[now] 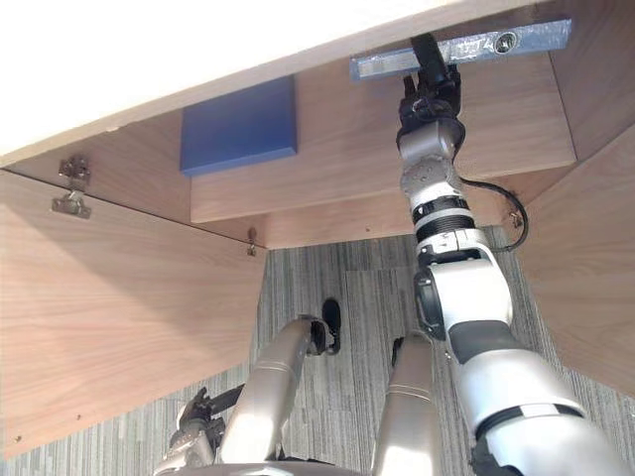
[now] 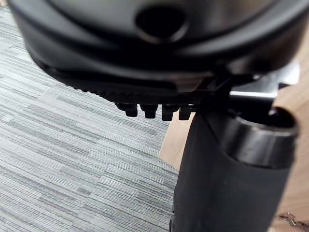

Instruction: Walk over to the cabinet, pick up the folder, carry it to the office cabinet, place the folder inside the office cabinet, then close the office cabinet door

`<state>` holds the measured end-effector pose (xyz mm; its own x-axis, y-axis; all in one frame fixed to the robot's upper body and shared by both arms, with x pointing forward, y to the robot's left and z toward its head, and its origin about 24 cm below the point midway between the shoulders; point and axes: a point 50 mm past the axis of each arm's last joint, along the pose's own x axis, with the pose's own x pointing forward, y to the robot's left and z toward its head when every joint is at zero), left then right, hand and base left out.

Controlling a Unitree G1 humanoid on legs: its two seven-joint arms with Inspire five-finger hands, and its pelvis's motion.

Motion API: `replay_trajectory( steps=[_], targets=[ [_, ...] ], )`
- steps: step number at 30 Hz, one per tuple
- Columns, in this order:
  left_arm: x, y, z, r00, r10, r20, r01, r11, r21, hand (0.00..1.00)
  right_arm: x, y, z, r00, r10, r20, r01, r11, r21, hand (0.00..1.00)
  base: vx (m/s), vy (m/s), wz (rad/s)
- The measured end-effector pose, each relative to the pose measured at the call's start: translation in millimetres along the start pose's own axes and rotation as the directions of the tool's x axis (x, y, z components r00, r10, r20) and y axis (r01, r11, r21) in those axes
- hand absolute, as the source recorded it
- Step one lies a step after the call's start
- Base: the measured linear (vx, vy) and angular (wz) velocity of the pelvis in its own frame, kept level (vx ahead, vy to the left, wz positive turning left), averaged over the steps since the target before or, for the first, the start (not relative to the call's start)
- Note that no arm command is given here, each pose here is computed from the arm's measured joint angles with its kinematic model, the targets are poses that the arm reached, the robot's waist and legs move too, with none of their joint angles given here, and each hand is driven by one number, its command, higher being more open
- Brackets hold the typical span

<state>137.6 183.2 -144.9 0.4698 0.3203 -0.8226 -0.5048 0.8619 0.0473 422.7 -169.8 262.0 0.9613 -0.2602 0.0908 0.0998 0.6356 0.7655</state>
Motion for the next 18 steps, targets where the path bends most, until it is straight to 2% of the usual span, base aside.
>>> replay_trajectory(
  steps=[6, 8, 10, 15, 18],
  targets=[
    [-1, 0, 1, 0.999, -0.039, 0.014, 0.038, 0.998, 0.057, 1.00, 1, -7, -19, 0.996, 0.028, -0.087, -0.057, 0.936, -0.347, 1.00, 0.03, 0.048, 0.03],
    [-1, 0, 0, 0.999, -0.049, 0.015, 0.048, 0.996, 0.076, 1.00, 0, -16, -35, 0.985, 0.028, -0.167, -0.108, 0.864, -0.492, 1.00, 0.00, 0.048, -0.02],
    [-1, 0, 2, 0.997, -0.069, 0.025, 0.066, 0.992, 0.108, 1.00, -2, -19, -44, 0.973, 0.041, -0.226, -0.166, 0.805, -0.570, 1.00, -0.02, 0.052, -0.03],
    [-1, -3, 10, 0.990, -0.130, 0.055, 0.120, 0.981, 0.154, 1.00, -6, -51, -62, 0.937, -0.003, -0.348, -0.269, 0.630, -0.729, 1.00, 0.01, 0.056, -0.02],
    [-1, -5, 13, 0.986, -0.155, 0.064, 0.141, 0.973, 0.183, 1.00, -5, -68, -55, 0.933, -0.020, -0.360, -0.300, 0.515, -0.803, 1.00, 0.03, 0.063, -0.06]
  ],
)
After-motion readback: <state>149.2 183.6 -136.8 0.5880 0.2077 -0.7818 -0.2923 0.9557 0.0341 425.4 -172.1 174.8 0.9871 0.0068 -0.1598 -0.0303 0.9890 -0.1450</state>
